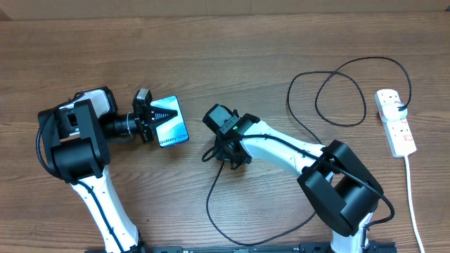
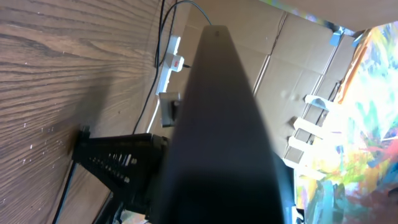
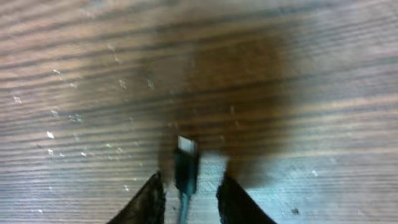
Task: Plug charger to phone and switch on socket
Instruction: 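Lift the plug with the right gripper toward the phone's bottom edge, then align the plug with the phone's bottom port held by the left gripper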
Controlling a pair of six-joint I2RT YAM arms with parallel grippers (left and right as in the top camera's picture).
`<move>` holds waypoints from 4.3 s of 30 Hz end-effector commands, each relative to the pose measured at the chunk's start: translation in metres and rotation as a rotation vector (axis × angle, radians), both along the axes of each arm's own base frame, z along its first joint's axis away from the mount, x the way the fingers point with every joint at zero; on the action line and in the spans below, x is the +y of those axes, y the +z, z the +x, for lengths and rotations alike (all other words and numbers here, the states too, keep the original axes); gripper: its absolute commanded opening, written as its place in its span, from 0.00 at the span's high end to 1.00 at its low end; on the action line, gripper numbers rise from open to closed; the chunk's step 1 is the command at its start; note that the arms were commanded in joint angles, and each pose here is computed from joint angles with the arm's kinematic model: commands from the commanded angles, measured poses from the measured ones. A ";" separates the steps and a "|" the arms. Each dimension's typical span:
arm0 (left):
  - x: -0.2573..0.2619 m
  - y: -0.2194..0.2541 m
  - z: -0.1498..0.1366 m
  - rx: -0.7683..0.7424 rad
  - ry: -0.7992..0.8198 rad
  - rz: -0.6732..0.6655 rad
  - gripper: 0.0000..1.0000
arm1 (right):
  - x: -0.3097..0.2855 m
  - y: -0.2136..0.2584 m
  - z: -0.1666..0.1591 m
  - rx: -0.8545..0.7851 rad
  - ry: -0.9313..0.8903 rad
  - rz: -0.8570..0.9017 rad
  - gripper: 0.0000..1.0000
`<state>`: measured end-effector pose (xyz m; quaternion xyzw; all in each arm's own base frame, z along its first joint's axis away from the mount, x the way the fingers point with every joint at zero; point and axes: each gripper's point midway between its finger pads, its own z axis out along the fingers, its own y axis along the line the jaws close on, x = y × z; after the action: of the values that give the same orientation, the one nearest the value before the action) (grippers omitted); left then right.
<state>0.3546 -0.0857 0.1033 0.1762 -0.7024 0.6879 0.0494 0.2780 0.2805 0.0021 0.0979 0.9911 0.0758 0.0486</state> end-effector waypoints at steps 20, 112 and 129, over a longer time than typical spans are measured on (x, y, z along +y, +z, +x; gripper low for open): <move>0.004 0.010 0.001 -0.076 0.009 0.016 0.96 | -0.008 -0.011 0.000 0.004 -0.012 -0.051 0.96; -0.023 0.141 -0.020 -0.329 0.019 0.006 0.96 | 0.094 0.229 -0.053 -0.043 0.741 1.111 0.96; -0.023 0.140 -0.019 -0.351 0.019 0.010 0.96 | 0.099 0.230 -0.062 -0.016 0.747 1.116 0.96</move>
<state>0.3335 -0.1084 0.2308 0.0661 -0.7125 0.6958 -0.0617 0.2143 0.3774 0.2280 -0.2398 0.7714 0.5883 -0.0375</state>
